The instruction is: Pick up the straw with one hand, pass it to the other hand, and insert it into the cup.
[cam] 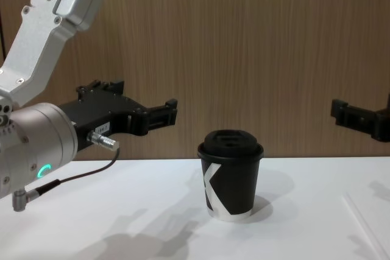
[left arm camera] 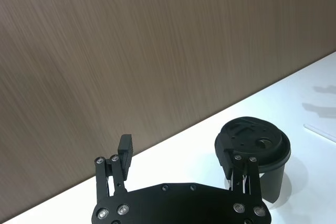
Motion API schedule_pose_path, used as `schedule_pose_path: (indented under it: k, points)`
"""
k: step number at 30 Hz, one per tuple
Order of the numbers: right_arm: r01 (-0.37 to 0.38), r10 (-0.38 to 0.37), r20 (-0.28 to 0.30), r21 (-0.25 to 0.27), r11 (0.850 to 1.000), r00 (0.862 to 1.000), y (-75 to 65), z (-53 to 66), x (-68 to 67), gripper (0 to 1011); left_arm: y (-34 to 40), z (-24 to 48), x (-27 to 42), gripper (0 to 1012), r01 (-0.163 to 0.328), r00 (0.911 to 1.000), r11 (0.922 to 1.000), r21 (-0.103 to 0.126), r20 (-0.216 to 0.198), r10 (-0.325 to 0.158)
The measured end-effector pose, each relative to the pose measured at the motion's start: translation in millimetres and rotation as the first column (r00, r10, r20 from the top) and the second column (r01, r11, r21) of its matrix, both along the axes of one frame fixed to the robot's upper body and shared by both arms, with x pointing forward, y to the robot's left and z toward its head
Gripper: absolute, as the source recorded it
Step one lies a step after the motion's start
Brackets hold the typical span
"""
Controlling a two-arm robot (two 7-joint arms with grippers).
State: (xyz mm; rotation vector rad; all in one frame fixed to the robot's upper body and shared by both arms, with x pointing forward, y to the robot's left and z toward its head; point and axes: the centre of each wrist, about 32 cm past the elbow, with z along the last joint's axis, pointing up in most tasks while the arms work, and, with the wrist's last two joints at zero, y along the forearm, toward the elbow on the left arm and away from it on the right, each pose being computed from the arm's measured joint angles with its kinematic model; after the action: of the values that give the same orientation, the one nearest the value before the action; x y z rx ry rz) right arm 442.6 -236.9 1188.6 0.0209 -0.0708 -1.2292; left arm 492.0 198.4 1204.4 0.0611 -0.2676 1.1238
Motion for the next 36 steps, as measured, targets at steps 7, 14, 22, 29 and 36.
schedule_pose_path:
  k: [7, 14, 22, 29, 36]
  points:
    - [-0.004, 0.003, -0.035, -0.01, 1.0, 0.999, 2.1, 3.9, -3.7, 1001, 0.0, 0.0, 0.0, 1003, 0.0, 1.0, 1.0, 0.0, 0.0, 0.0]
    - [-0.011, 0.008, -0.103, -0.033, 0.999, 0.995, 4.4, 11.3, -9.4, 1001, 0.0, 0.0, 0.0, 1003, 0.0, 1.0, 1.0, 0.0, 0.0, 0.0]
    - [-0.032, 0.019, -0.192, -0.065, 0.997, 0.981, 5.8, 20.3, -16.9, 1001, 0.0, 0.0, 0.0, 1003, 0.0, 1.0, 1.0, 0.0, 0.0, 0.0]
    - [-0.053, 0.027, -0.26, -0.093, 0.994, 0.965, 6.6, 22.2, -21.1, 1001, 0.0, 0.0, 0.0, 1002, 0.0, 1.0, 1.0, 0.0, 0.0, 0.0]
    - [-0.065, 0.024, -0.31, -0.121, 0.99, 0.951, 6.6, 18.9, -22.5, 1001, 0.0, 0.0, 0.0, 1003, 0.0, 1.0, 1.0, 0.0, 0.0, 0.0]
